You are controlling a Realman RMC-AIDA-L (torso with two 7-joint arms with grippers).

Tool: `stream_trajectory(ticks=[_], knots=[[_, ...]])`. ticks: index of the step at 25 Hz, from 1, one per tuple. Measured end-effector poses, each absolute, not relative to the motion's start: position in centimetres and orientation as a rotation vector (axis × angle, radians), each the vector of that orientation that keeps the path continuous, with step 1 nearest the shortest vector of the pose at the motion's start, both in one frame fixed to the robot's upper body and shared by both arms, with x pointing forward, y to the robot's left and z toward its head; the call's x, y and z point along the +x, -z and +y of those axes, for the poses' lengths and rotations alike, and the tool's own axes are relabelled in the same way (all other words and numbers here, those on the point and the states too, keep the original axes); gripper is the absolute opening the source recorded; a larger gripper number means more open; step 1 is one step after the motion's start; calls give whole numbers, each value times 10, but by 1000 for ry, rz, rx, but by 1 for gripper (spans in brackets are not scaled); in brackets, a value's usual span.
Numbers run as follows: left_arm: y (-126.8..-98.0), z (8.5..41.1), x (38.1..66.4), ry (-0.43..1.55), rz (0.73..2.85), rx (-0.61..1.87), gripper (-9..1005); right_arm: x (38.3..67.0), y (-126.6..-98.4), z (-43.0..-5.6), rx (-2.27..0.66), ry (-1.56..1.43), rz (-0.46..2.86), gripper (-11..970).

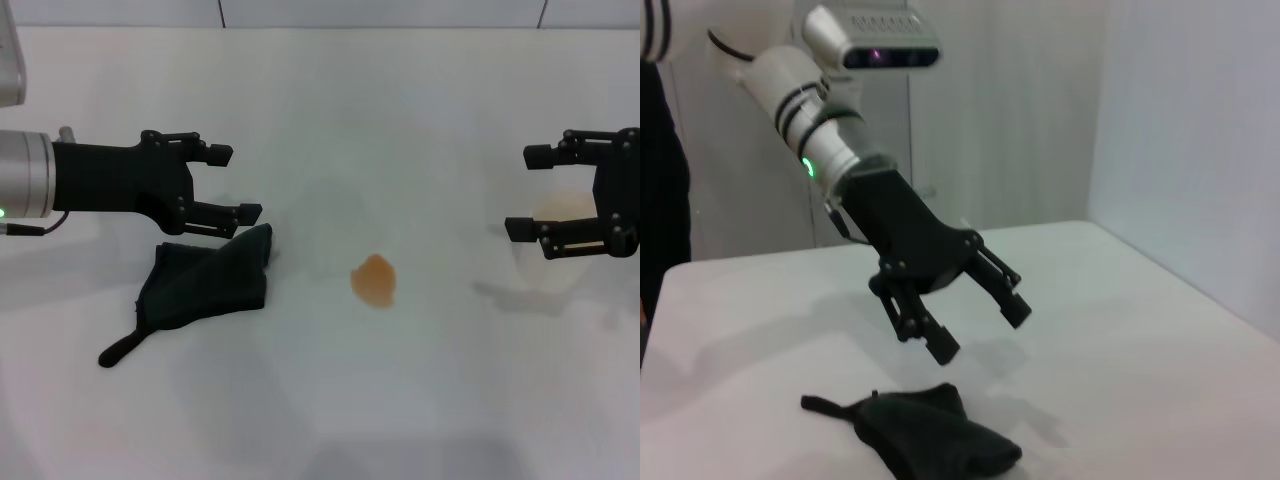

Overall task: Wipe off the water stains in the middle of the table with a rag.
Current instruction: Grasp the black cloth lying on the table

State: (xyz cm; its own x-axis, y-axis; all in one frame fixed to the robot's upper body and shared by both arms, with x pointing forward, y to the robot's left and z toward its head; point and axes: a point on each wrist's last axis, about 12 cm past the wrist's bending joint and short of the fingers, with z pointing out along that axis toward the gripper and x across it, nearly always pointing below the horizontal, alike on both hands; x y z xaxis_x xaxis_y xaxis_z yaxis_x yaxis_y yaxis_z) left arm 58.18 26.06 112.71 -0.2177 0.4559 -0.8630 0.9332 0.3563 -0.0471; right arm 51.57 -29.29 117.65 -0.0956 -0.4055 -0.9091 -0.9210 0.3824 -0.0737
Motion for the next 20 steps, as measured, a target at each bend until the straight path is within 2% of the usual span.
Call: stream_trajectory(ticks=[8,20], knots=[[-1128,261,582,787,1874,1197,883,516,-1172,-294,-1162,-668,1709,802],[-1137,260,590,697,2127,1286,882,522,-1163,-289,-1132,-670,1725,799]])
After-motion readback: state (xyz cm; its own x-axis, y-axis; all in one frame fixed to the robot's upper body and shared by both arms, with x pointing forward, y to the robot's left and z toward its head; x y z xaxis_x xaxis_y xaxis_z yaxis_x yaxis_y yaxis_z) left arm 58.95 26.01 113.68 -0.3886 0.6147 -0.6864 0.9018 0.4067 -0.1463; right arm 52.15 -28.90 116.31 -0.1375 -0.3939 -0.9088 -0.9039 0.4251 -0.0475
